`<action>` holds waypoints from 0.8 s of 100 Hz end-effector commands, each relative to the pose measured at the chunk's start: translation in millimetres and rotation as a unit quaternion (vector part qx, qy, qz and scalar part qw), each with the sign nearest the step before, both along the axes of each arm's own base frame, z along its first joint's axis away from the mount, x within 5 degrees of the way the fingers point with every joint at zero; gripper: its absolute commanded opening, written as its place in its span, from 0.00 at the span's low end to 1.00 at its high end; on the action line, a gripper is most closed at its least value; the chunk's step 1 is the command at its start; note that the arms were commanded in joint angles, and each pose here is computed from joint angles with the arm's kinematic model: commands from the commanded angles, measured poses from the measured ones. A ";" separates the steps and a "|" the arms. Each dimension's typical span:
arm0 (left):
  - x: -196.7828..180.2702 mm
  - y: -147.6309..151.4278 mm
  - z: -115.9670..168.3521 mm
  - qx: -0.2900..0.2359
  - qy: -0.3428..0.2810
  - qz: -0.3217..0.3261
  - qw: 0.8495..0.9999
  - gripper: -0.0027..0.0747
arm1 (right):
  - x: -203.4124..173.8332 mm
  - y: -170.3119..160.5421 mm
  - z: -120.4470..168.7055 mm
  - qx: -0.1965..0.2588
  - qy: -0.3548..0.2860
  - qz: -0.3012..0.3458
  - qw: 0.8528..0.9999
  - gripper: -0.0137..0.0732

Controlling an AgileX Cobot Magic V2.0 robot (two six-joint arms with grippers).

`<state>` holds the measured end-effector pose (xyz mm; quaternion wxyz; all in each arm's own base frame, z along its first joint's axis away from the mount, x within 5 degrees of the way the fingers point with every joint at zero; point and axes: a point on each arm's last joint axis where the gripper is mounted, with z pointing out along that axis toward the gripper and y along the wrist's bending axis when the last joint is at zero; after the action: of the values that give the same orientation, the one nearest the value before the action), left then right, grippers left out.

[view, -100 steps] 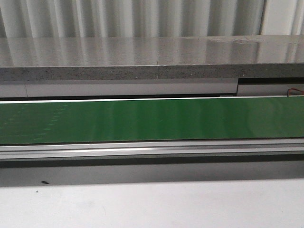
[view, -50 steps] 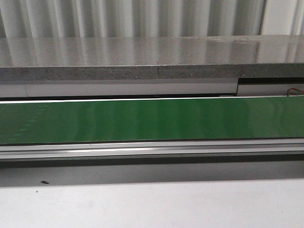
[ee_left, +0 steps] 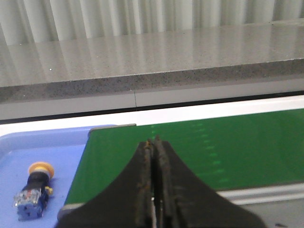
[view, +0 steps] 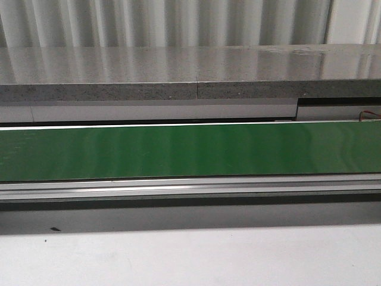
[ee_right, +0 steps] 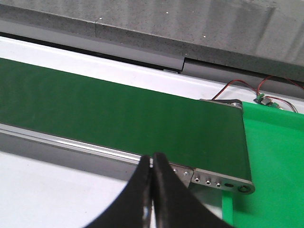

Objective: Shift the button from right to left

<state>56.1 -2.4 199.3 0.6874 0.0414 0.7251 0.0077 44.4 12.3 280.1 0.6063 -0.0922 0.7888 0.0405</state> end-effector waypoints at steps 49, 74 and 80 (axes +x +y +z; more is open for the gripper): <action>-0.6 -0.2 -7.8 -0.013 -0.016 -0.001 1.000 0.01 | 1.7 -1.0 12.9 0.000 -0.042 -0.006 0.999 0.08; -0.6 -0.2 -7.8 -0.013 -0.016 -0.001 1.000 0.01 | 1.7 -1.0 12.9 0.000 -0.042 -0.006 0.999 0.08; -0.6 -0.2 -7.8 -0.013 -0.016 -0.001 1.000 0.01 | 1.7 -1.0 12.9 0.000 -0.042 -0.006 0.999 0.08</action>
<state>55.9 -2.4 196.1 0.6742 0.0393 0.7375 0.0048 44.4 12.3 280.1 0.6063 -0.0922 0.7888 0.0405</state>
